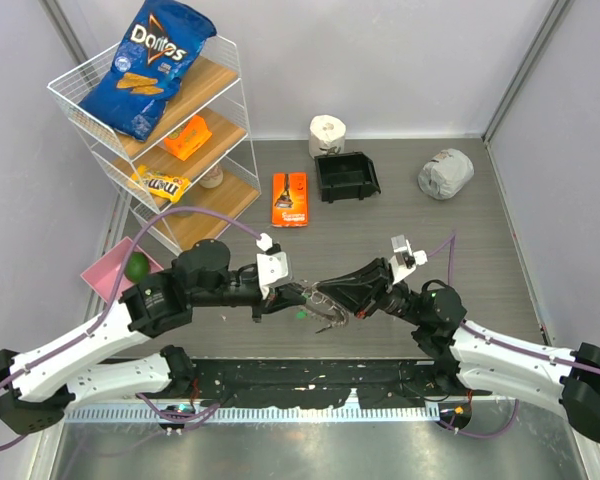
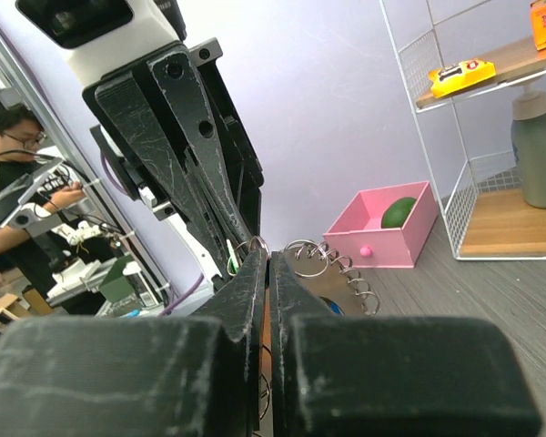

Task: Remove the keys from the keyring
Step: Remove the key from the keyring.

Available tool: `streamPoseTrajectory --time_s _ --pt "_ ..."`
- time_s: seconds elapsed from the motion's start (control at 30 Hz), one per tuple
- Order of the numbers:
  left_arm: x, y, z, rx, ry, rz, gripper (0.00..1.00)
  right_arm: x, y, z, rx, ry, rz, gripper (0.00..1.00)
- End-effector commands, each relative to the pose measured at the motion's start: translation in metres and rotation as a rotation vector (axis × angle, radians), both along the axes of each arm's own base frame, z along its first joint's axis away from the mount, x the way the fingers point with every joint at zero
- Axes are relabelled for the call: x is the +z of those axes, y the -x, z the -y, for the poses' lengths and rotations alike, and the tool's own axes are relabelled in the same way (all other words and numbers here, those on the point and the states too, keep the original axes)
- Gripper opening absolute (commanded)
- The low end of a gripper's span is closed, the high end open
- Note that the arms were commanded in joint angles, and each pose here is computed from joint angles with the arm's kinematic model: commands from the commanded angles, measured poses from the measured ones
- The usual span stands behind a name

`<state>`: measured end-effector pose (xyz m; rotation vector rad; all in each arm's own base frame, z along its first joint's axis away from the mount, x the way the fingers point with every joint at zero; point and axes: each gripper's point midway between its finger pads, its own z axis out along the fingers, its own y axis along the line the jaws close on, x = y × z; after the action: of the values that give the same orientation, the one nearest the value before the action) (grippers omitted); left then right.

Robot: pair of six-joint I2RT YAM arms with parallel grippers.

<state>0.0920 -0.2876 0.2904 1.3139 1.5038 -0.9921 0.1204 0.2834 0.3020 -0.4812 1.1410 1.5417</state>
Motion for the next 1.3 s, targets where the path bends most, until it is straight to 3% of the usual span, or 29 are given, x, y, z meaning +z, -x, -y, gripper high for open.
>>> streamPoseTrajectory --time_s 0.0,0.6,1.27 --pt "0.013 0.018 -0.002 -0.068 0.062 -0.011 0.00 0.049 -0.018 0.025 -0.123 -0.203 0.023 0.05" --pt "0.016 -0.006 -0.013 0.061 -0.009 -0.060 0.00 0.049 0.020 0.011 0.037 -0.072 0.229 0.05" --pt "0.017 -0.018 -0.007 0.059 -0.037 -0.077 0.00 0.047 0.051 -0.011 0.289 0.043 0.285 0.05"
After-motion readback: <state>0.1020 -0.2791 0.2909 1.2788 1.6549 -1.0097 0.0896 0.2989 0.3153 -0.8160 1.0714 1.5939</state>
